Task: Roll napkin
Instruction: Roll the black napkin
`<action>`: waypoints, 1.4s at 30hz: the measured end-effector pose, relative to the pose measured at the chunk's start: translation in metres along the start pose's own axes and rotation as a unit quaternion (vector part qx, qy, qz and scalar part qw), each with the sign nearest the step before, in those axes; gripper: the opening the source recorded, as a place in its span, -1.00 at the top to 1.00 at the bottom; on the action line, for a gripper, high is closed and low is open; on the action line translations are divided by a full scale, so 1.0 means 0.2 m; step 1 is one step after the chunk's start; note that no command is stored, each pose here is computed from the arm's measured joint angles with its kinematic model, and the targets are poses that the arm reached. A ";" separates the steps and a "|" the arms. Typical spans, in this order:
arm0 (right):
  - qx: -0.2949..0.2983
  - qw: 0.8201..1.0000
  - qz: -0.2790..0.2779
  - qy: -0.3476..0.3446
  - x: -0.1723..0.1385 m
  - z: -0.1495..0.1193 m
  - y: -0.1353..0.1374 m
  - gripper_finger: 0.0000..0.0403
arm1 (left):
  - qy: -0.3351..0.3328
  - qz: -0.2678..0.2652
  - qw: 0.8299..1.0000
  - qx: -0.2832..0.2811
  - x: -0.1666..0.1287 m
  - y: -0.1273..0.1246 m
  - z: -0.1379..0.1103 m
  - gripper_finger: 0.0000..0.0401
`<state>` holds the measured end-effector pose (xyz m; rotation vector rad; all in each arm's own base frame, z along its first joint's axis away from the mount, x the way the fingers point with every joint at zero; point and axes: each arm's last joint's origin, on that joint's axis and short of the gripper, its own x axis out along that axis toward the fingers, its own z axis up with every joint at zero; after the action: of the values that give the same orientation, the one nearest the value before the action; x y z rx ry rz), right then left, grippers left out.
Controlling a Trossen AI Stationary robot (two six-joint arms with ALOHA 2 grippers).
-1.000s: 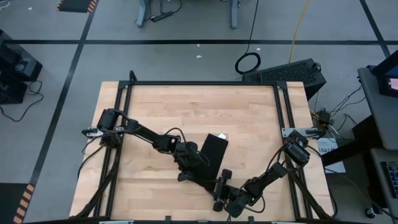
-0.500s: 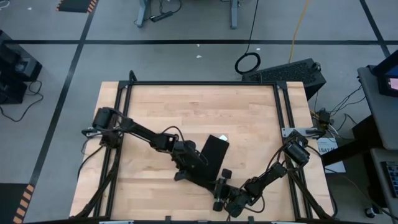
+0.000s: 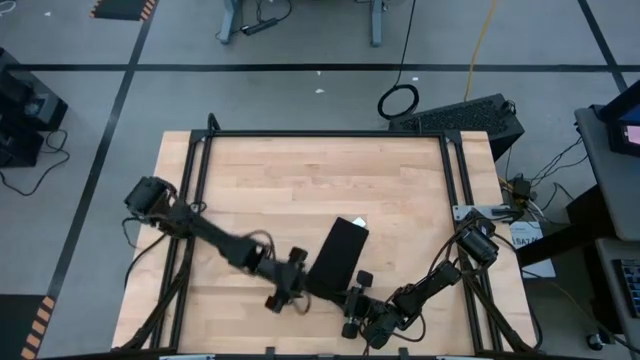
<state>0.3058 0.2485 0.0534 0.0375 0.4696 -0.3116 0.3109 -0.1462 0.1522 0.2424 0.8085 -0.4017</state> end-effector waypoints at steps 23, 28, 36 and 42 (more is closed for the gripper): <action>0.011 1.000 0.003 0.004 0.00 0.00 0.00 0.63 | 0.009 0.130 0.989 0.065 0.20 -0.14 -0.09 -0.17; 0.010 1.000 0.003 0.004 0.00 -0.01 0.00 0.63 | 0.009 0.110 0.993 0.040 0.20 -0.08 -0.08 0.20; -0.006 1.000 0.005 0.003 -0.01 0.00 0.00 0.46 | 0.010 0.064 0.998 -0.004 0.21 0.01 -0.09 0.86; -0.042 0.999 0.004 0.015 -0.07 0.05 -0.01 0.08 | 0.007 -0.006 0.998 -0.069 0.21 0.08 -0.09 0.78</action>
<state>0.2980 0.2504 0.0683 -0.0376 0.5113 -0.2825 0.3325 -0.1354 0.1104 0.1121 0.8484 -0.3538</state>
